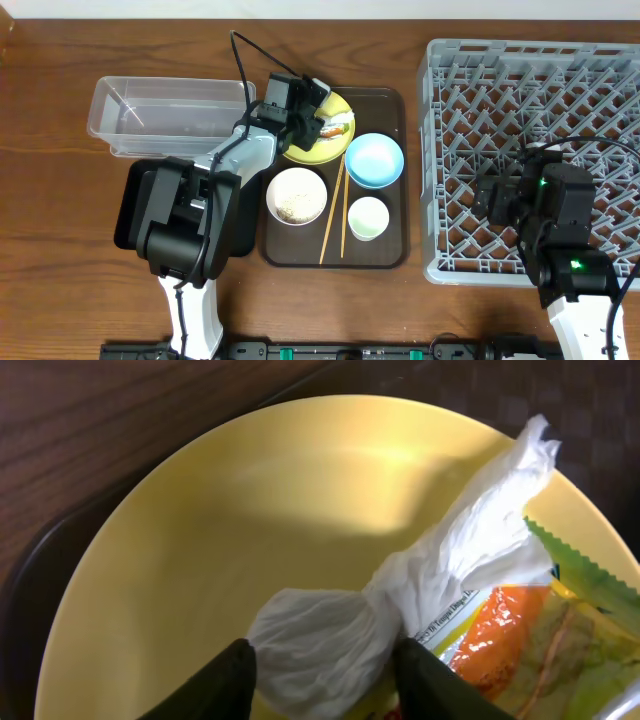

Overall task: Sort waste into correct bins and load items into the dishwasher rack
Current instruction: 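Reach the left gripper to the yellow plate and grasp the white tissue, then carry the tissue left and drop it into the clear plastic bin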

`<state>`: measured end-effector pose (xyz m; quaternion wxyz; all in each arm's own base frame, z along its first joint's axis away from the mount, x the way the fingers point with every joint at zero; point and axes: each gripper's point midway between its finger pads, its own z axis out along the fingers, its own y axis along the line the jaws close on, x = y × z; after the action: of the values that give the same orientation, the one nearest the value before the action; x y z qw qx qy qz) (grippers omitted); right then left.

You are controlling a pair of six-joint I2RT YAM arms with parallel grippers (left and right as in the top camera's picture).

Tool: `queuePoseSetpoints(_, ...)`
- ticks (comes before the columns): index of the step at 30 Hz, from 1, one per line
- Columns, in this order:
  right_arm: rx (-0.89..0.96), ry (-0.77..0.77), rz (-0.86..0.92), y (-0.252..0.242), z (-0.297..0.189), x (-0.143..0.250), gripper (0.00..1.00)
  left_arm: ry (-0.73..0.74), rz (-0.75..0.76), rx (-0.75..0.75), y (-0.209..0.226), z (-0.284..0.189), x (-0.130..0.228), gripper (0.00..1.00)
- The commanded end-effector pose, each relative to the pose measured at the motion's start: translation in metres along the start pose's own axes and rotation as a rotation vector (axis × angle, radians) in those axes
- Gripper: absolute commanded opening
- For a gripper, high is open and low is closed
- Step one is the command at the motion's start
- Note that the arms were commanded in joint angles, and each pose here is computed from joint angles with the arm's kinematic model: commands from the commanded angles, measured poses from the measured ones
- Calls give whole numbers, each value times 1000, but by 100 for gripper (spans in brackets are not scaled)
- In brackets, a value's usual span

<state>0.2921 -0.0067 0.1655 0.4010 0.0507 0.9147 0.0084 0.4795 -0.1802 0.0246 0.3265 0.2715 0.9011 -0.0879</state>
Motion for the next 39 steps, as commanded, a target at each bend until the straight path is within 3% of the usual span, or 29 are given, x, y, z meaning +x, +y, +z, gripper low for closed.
queuePoseSetpoints(1, -13, -19, -14, 4, -4, -8, 99, 8, 4, 17, -4, 6, 2, 36)
queuePoseSetpoints(5, -12, -18, -14, 4, -4, -8, 99, 1, 6, 16, -4, 4, 0, 13)
queuePoseSetpoints(8, -12, -18, -14, 4, -4, -8, 99, 1, -29, 16, -4, 4, 0, 6)
queuePoseSetpoints(14, -12, -18, -14, 4, -4, -8, 99, -47, -64, 7, -2, -14, -19, 6)
queuePoseSetpoints(22, -12, -18, -14, 4, -4, -8, 99, -193, -61, -26, 3, -87, -73, 6)
queuePoseSetpoints(26, -13, -19, -14, 4, -4, -8, 99, -192, -223, -118, 29, -118, -72, 6)
queuePoseSetpoints(30, -13, -19, -14, 4, -4, -8, 99, -160, -465, -235, 68, -143, -51, 6)
queuePoseSetpoints(39, -13, -19, -14, 4, -4, -8, 99, -105, -934, -349, 124, -166, 3, 6)
